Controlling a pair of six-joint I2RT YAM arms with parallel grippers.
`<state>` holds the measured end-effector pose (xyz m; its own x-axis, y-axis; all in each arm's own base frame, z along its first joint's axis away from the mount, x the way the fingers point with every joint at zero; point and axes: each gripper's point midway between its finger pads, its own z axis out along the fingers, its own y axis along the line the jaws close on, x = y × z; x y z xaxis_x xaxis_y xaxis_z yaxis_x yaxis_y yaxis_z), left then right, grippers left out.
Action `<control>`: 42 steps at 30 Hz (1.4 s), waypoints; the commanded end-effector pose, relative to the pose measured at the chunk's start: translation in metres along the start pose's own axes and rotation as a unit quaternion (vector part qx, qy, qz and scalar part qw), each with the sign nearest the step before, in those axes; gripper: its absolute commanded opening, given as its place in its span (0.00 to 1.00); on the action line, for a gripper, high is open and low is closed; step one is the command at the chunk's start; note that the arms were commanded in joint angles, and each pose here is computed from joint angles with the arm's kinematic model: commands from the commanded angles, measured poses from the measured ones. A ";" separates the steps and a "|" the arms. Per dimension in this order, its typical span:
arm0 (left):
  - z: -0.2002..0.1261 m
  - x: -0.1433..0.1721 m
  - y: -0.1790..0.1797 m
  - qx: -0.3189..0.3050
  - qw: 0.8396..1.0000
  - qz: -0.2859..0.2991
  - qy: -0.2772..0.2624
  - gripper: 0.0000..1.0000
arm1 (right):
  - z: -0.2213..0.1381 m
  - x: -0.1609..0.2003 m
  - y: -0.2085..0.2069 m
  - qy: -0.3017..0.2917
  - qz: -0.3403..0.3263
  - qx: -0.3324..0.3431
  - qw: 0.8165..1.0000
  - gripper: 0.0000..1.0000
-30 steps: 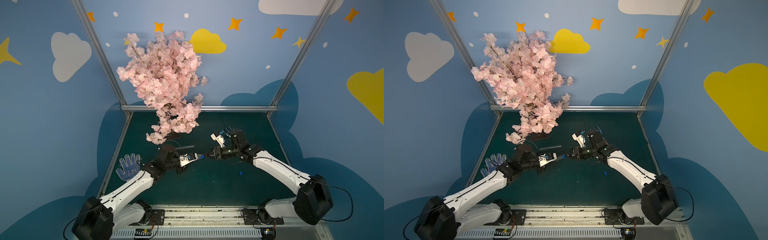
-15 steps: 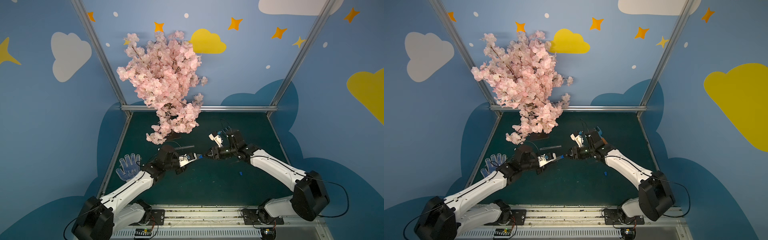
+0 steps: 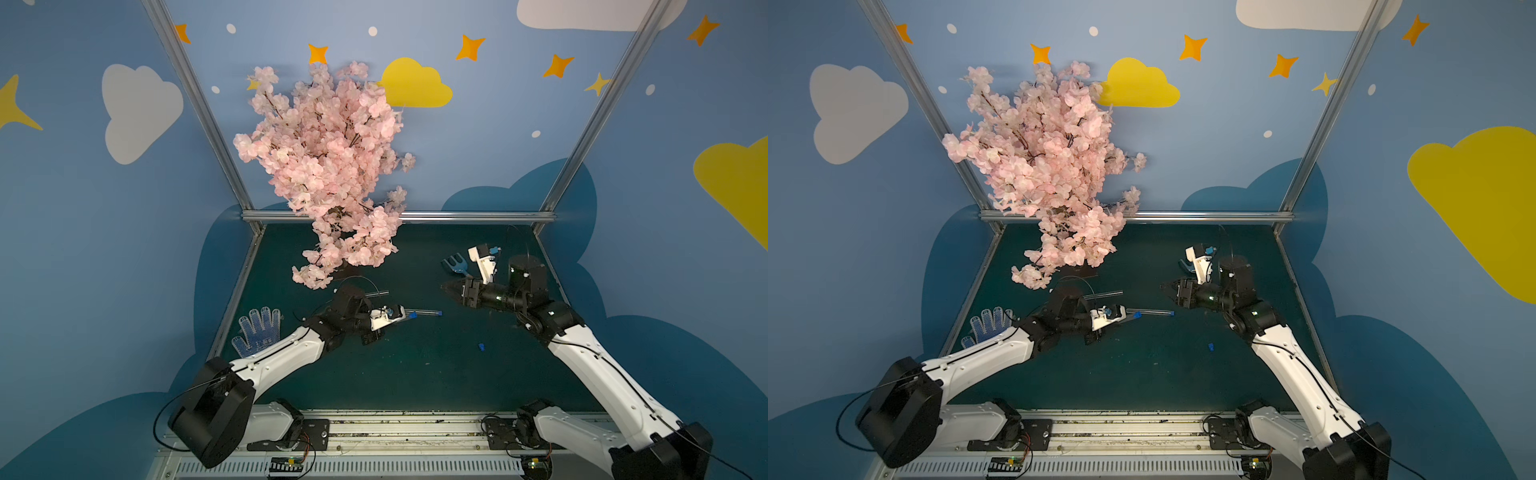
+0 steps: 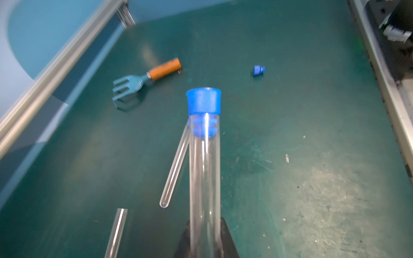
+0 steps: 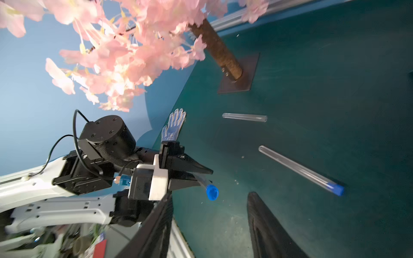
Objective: Insert stoppers into test tubes
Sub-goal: Place the test tube at the center of the board.
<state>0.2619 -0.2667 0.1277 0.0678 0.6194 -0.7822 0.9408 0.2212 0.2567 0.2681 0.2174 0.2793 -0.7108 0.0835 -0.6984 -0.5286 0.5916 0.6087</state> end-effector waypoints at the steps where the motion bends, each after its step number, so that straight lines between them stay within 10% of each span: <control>1: 0.008 -0.006 0.002 0.020 1.000 0.018 0.009 0.02 | -0.007 0.008 -0.042 0.005 -0.009 0.088 0.996 0.54; 21: 0.083 -0.003 -0.028 0.172 0.981 0.013 0.091 0.02 | -0.045 0.001 -0.056 -0.047 -0.003 0.139 0.989 0.52; 42: 0.131 0.037 -0.011 0.166 0.956 0.058 0.233 0.05 | -0.045 0.024 -0.068 -0.024 0.010 0.153 0.988 0.51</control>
<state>0.2997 -0.3508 0.0251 0.1016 0.8900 -0.4445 0.9934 -0.0667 0.0936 0.2708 0.1451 0.2419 -0.6878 0.1375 -0.7127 -0.3470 0.8001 0.4893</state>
